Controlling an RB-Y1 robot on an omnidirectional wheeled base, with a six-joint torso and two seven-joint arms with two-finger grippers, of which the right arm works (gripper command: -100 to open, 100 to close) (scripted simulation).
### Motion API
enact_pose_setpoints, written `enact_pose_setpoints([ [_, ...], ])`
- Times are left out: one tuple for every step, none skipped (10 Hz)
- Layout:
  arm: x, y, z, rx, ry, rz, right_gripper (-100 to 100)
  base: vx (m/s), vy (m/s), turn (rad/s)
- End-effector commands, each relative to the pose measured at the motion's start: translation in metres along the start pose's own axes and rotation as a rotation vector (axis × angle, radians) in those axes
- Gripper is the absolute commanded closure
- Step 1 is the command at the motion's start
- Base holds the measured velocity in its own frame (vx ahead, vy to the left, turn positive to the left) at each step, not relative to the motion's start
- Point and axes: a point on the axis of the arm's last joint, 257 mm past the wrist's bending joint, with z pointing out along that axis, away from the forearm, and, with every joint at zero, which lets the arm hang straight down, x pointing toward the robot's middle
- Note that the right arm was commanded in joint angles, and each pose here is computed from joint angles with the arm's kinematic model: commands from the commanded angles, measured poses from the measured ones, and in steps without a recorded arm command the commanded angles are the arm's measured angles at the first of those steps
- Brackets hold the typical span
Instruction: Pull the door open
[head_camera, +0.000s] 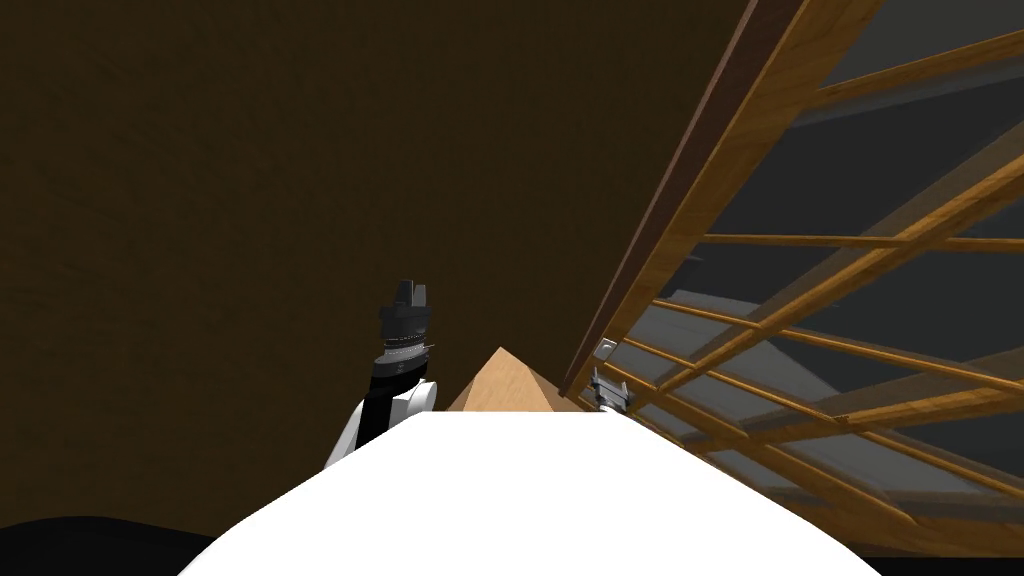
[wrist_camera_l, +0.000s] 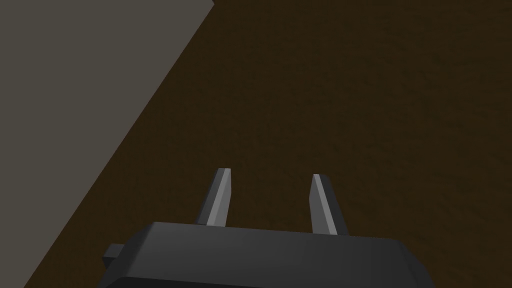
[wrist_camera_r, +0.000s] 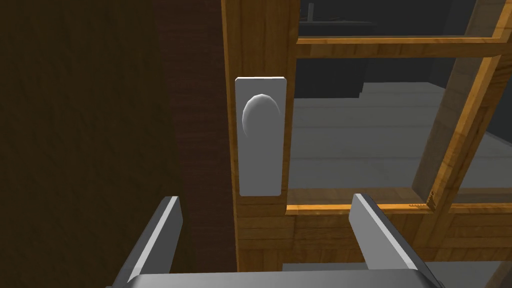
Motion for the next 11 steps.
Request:
enact_pose_setpoints([
  [-0.001,0.009,0.0001,0.0,-0.001,0.004,-100,0.163,0.013,-0.004],
  [-0.003,0.02,0.001,0.001,-0.001,0.004,-100,0.193,0.025,-0.003],
  [-0.004,0.026,0.0016,0.002,-0.002,0.004,-100,0.188,0.012,-0.006],
  [-0.004,0.032,0.0021,0.002,-0.002,0.004,-100,0.129,-0.007,-0.002],
  [-0.005,0.038,0.0027,0.002,-0.003,0.004,-100,0.092,-0.015,-0.002],
  [-0.005,0.045,0.0033,0.003,-0.003,0.004,-100,0.098,-0.004,-0.002],
  [-0.006,0.051,0.004,0.003,-0.003,0.004,-100,0.092,-0.005,-0.005],
  [-0.006,0.058,0.0046,0.003,-0.004,0.004,-100,0.096,-0.011,-0.005],
  [-0.006,0.064,0.0052,0.003,-0.004,0.004,-100,0.097,0.0,0.0],
  [-0.006,0.071,0.0058,0.003,-0.004,0.004,-100,0.111,-0.005,-0.006],
  [-0.006,0.077,0.0064,0.003,-0.004,0.004,-100,0.105,-0.009,0.001],
])
